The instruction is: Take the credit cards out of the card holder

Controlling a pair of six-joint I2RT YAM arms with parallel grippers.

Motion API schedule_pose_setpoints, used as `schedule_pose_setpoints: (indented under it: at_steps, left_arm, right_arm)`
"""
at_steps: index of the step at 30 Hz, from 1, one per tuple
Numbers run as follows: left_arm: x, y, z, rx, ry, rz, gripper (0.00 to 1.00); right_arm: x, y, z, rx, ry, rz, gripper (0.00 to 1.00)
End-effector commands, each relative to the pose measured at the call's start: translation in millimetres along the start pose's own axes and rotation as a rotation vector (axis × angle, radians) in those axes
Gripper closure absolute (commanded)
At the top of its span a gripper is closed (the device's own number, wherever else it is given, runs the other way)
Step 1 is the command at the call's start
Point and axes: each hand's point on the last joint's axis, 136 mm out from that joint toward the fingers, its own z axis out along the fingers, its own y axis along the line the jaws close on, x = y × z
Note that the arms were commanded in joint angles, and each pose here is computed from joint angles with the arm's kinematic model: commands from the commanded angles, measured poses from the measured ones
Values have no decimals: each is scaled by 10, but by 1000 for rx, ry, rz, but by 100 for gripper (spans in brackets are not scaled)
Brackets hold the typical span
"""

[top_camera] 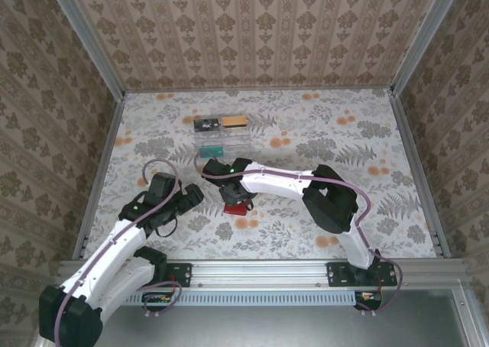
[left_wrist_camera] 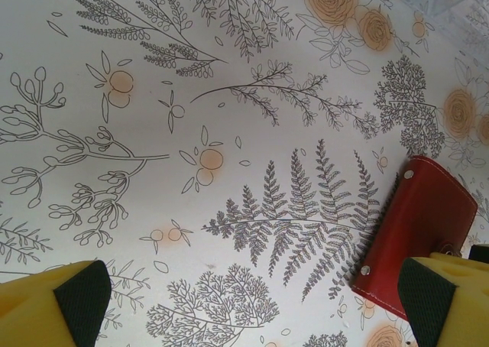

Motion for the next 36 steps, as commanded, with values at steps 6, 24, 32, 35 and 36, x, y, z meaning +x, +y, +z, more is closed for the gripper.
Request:
schedule_pose_setpoints:
  at_steps: [6,24,32,35,36]
  left_arm:
    - [11,-1,27,4,14,0,0]
    - [83,-468,16,247,83,-3,27]
    - [149,-857,177,433,188,-102,100]
    - [162,-996,280,485,235,-132,100]
    - [160,-1042,312,502,247,-140,100]
  right_arm:
    - [141,-53,146,50,63,-24,56]
    - [36,-97,7,-3,-27,-17,100]
    - [-63,-61,-81,-52,-104,-7,100]
    - [-74,-34,-82,-73,-118,-6,100]
    - [-82,-26,-86,-79,-124,-3,100]
